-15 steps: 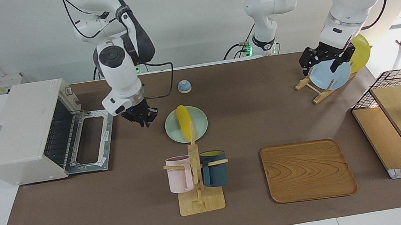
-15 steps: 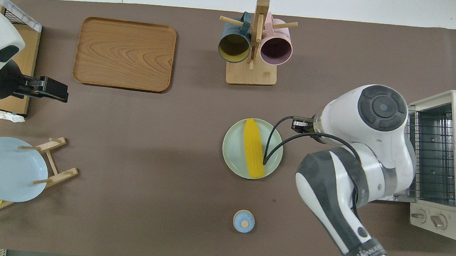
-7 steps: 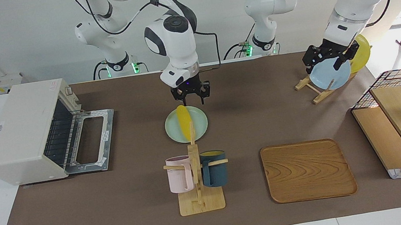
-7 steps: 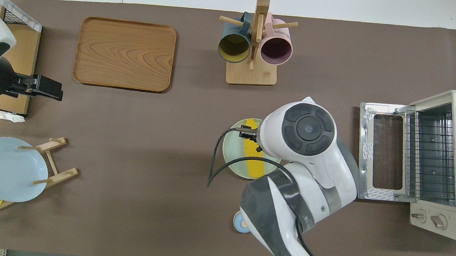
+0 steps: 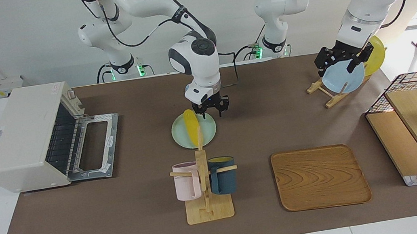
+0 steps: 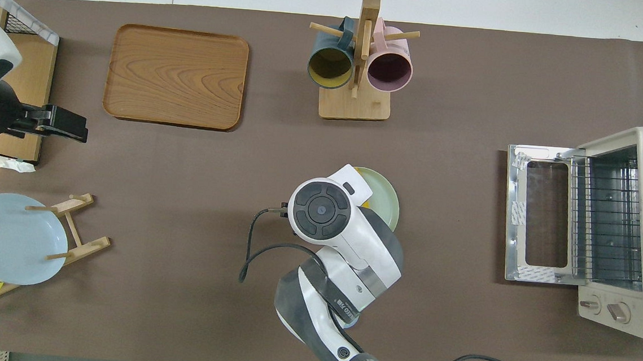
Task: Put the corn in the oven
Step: 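Move the right gripper to the plate and grasp its rim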
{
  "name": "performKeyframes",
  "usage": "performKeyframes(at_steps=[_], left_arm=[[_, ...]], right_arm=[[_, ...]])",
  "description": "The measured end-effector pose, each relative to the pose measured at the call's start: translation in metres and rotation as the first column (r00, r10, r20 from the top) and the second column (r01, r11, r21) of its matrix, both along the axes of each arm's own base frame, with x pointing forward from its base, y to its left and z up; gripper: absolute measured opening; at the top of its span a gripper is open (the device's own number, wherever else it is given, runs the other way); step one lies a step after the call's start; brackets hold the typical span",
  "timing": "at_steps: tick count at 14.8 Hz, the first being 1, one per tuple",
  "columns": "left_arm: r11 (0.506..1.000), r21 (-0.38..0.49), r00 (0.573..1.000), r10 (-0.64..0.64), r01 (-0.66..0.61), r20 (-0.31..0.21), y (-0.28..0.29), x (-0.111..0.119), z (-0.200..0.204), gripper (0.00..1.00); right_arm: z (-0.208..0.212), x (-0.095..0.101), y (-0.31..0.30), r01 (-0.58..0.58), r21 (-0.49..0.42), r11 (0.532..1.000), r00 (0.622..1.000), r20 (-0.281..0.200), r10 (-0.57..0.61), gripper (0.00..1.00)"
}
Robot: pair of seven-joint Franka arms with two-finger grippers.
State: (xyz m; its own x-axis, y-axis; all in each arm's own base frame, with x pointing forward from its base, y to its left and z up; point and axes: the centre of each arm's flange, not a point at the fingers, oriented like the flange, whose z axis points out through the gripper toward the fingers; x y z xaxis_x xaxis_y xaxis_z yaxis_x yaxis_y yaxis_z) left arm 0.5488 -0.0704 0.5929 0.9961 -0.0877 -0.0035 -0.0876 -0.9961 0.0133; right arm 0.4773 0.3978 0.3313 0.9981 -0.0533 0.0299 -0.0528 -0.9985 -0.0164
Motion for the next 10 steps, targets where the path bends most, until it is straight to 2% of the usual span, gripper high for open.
performKeyframes(at_steps=[7,8,10], left_arm=[[1.000,0.000,1.000,0.000,0.000,0.000,0.000,0.000,0.000,1.00],[1.000,0.000,1.000,0.000,0.000,0.000,0.000,0.000,0.000,1.00],[1.000,0.000,1.000,0.000,0.000,0.000,0.000,0.000,0.000,1.00]], right_arm=[[-0.029,-0.022,0.004,-0.030,0.006,1.000,1.000,0.007,0.030,0.51],[-0.032,-0.024,0.003,-0.032,0.010,0.999,0.999,0.010,0.032,0.44],[-0.038,-0.026,0.000,-0.034,0.016,0.999,0.999,0.021,0.033,0.22]])
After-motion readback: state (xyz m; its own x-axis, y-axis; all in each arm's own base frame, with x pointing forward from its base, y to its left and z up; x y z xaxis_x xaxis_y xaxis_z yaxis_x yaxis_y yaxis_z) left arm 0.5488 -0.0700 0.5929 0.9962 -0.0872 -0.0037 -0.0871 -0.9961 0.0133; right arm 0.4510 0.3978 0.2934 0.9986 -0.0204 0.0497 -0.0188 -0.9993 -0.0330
